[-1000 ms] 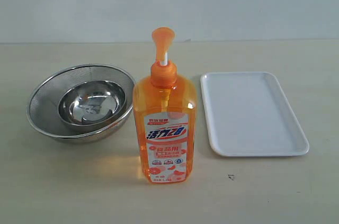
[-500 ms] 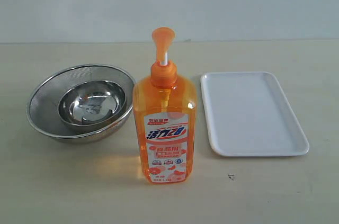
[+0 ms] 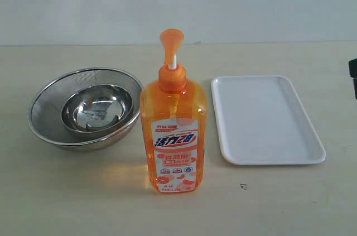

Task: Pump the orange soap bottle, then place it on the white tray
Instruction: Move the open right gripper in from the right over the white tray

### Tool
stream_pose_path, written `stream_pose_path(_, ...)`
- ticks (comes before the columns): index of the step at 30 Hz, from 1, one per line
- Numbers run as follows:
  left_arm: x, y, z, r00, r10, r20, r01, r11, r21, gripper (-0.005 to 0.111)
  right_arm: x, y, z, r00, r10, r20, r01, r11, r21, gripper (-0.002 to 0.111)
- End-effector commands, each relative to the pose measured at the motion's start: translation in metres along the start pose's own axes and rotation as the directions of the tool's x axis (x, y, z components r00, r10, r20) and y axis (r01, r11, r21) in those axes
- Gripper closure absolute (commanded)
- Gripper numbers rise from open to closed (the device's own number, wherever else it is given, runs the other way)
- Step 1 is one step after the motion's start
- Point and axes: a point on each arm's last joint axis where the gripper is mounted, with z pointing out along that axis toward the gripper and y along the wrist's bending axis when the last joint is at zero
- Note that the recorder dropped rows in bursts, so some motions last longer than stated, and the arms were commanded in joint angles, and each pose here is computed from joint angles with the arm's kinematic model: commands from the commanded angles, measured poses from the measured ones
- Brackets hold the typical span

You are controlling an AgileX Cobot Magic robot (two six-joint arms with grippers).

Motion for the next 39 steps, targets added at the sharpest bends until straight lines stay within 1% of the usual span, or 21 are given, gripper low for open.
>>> stream_pose_path(1, 0.000, 0.000, 0.000, 1.000, 0.009, 0.007, -0.009, 1.000, -0.004, 0.102, -0.005, -0.001, 0.013, 0.999, -0.007, 0.035, 0.008, 0.999, -0.043, 0.109)
stream_pose_path(5, 0.000, 0.000, 0.000, 1.000, 0.009, 0.007, -0.009, 1.000, -0.004, 0.102, -0.004, -0.003, 0.023, 0.999, -0.039, 0.026, 0.041, 0.997, -0.066, 0.109)
stream_pose_path(14, 0.000, 0.000, 0.000, 1.000, 0.009, 0.007, -0.009, 1.000, -0.004, 0.102, 0.001, -0.007, 0.036, 1.000, -0.022, -0.014, 0.021, 0.997, -0.070, 0.109)
stream_pose_path(18, 0.000, 0.000, 0.000, 1.000, 0.009, 0.007, -0.009, 1.000, -0.004, 0.102, 0.002, -0.007, 0.039, 0.994, -0.104, -0.020, 0.102, 0.991, -0.084, 0.109)
stream_pose_path(24, 0.000, 0.000, 0.000, 1.000, 0.009, 0.007, -0.009, 1.000, -0.004, 0.102, 0.005, -0.002, 0.047, 0.984, -0.177, -0.017, 0.172, 0.969, -0.176, 0.109)
stream_pose_path(27, 0.000, 0.000, 0.000, 1.000, 0.009, 0.007, -0.009, 1.000, -0.004, 0.102, 0.007, 0.004, 0.051, 0.963, -0.268, 0.009, 0.261, 0.929, -0.261, 0.109)
stream_pose_path(29, 0.000, 0.000, 0.000, 1.000, 0.009, 0.007, -0.009, 1.000, -0.004, 0.102, 0.010, 0.011, 0.053, 0.935, -0.351, 0.050, 0.346, 0.872, -0.346, 0.109)
stream_pose_path(31, 0.000, 0.000, 0.000, 1.000, 0.009, 0.007, -0.009, 1.000, -0.004, 0.102, 0.012, 0.018, 0.055, 0.896, -0.428, 0.118, 0.434, 0.788, -0.436, 0.109)
stream_pose_path(33, 0.000, 0.000, 0.000, 1.000, 0.009, 0.007, -0.009, 1.000, -0.004, 0.102, 0.014, 0.024, 0.058, 0.883, -0.436, 0.174, 0.460, 0.731, -0.504, 0.109)
stream_pose_path(34, 0.000, 0.000, 0.000, 1.000, 0.009, 0.007, -0.009, 1.000, -0.004, 0.102, 0.015, 0.026, 0.060, 0.883, -0.428, 0.194, 0.461, 0.711, -0.531, 0.109)
stream_pose_path(36, 0.000, 0.000, 0.000, 1.000, 0.009, 0.007, -0.009, 1.000, -0.004, 0.102, 0.018, 0.026, 0.066, 0.892, -0.407, 0.196, 0.442, 0.696, -0.566, 0.109)
stream_pose_path(39, 0.000, 0.000, 0.000, 1.000, 0.009, 0.007, -0.009, 1.000, -0.004, 0.102, 0.024, 0.024, 0.079, 0.906, -0.389, 0.164, 0.406, 0.695, -0.594, 0.109)
